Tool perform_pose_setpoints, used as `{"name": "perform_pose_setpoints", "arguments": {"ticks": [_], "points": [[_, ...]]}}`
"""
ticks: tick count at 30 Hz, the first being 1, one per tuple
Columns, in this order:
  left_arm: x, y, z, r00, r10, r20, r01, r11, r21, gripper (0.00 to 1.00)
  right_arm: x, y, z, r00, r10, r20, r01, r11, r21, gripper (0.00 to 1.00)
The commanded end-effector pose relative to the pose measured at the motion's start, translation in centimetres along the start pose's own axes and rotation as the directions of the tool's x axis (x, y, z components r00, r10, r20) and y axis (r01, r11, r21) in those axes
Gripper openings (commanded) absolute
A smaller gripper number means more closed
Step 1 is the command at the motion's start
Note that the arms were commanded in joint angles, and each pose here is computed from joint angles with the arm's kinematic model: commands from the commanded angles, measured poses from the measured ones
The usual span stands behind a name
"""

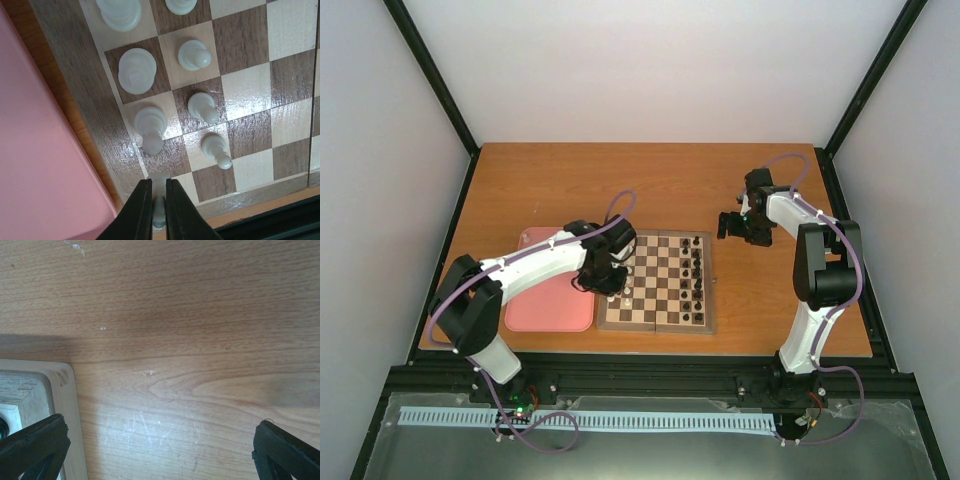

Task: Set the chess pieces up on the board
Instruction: Place the chess piece on the chessboard.

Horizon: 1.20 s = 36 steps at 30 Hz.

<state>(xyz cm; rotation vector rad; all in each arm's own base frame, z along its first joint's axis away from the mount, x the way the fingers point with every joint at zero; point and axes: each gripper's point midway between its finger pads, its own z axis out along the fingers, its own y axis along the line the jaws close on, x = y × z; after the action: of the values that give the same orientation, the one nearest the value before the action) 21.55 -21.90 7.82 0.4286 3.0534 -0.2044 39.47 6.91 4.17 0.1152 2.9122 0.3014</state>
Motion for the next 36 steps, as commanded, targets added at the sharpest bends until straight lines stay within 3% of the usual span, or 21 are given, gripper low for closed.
{"name": "perform_pose_setpoints", "arguments": {"ticks": [1,15,36], "points": [[-0.1,-0.8,0.4,1.0,0.007,0.003,-0.007,1.0,0.022,0.01,-0.4,-0.3,-0.8,1.0,0.001,0.029,-0.001,1.0,0.006,1.0],[0.1,-1.1,1.4,0.999,0.031,-0.037,-0.03,0.999,0.027,0.02,-0.5,-0.3,-0.8,1.0,0.001,0.031,-0.001,1.0,0.006,1.0],[0.2,-0.9,2.0,0.997,0.043,-0.061,-0.042,0.999,0.015,0.12,-0.5,-0.1,-0.6,1.0,0.0,0.027,0.0,1.0,-0.002,1.0]]}}
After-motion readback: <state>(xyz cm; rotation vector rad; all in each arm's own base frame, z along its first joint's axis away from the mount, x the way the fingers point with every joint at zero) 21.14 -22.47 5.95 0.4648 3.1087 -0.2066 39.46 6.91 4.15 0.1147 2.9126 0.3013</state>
